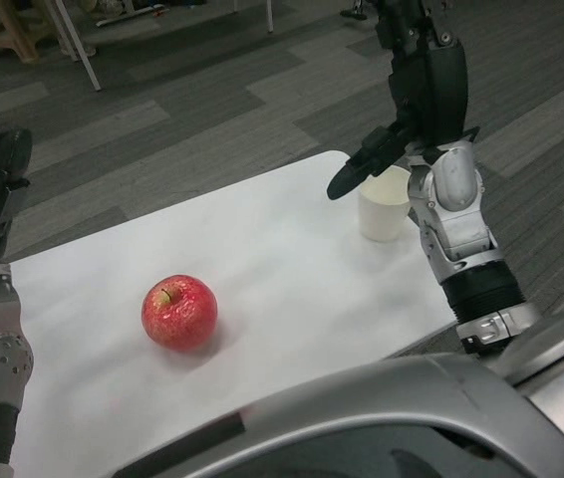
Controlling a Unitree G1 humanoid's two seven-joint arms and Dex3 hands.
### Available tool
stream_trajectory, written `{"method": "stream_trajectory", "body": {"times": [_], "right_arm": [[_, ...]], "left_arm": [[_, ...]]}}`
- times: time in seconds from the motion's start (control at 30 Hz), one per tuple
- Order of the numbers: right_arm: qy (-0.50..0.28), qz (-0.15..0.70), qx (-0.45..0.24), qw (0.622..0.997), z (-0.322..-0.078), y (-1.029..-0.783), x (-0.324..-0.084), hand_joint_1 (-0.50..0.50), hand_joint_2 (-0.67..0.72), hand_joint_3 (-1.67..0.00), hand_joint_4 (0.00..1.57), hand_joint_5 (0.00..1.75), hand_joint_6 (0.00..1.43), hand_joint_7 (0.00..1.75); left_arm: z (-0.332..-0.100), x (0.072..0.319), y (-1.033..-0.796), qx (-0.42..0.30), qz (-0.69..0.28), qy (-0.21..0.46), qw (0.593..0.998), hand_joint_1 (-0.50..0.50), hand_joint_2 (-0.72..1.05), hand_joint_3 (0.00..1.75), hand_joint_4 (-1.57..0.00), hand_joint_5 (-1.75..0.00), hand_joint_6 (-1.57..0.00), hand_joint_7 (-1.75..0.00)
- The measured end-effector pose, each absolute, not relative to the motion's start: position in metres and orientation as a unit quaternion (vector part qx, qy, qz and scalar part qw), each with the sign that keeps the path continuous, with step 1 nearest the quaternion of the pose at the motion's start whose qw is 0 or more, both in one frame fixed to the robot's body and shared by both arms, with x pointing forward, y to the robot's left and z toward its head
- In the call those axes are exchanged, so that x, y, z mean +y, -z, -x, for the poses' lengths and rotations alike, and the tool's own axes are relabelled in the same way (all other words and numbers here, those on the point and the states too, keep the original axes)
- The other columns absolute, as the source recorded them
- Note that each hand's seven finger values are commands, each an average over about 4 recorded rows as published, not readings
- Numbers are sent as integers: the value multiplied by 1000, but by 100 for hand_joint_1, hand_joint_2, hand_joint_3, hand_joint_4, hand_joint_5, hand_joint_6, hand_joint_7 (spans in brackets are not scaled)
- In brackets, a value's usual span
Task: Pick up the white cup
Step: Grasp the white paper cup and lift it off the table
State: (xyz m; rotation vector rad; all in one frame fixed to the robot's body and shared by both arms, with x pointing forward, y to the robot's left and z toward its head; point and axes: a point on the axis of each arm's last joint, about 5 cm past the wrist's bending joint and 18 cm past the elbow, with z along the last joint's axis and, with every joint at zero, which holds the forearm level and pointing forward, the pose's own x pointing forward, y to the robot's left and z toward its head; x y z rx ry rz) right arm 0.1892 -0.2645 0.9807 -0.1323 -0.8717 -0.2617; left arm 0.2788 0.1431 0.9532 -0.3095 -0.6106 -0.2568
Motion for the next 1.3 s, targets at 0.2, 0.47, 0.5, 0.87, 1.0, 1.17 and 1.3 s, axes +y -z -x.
{"method": "stream_trajectory", "body": {"times": [0.2,0.47,0.5,0.87,1.0,1.17,1.3], "right_arm": [[148,58,-416,895,-184,-977,-268,-42,47,0,0,0,0,7],[175,56,-408,894,-179,-970,-274,-46,53,0,0,0,0,7],[178,57,-407,894,-178,-969,-275,-46,53,0,0,0,0,7],[205,51,-392,895,-172,-954,-279,-49,60,0,0,0,0,7],[214,55,-379,899,-166,-949,-282,-49,60,0,0,0,0,7],[221,66,-348,908,-154,-941,-290,-46,60,0,0,0,0,7],[213,81,-325,918,-144,-935,-296,-46,60,0,0,0,0,7]], "left_arm": [[-283,140,-952,-288,146,136,937,-50,96,9,0,-10,0,-7],[-285,139,-948,-276,142,140,940,-50,96,9,0,-10,0,-7],[-285,139,-948,-275,142,140,941,-50,96,9,0,-10,0,-7],[-287,139,-947,-270,141,139,942,-50,96,9,0,-10,0,-7],[-289,138,-948,-271,140,141,942,-50,96,9,0,-10,0,-7],[-291,138,-950,-272,139,141,942,-50,96,9,0,-10,0,-7],[-291,139,-950,-269,144,138,942,-50,96,9,0,-10,0,-7]]}}
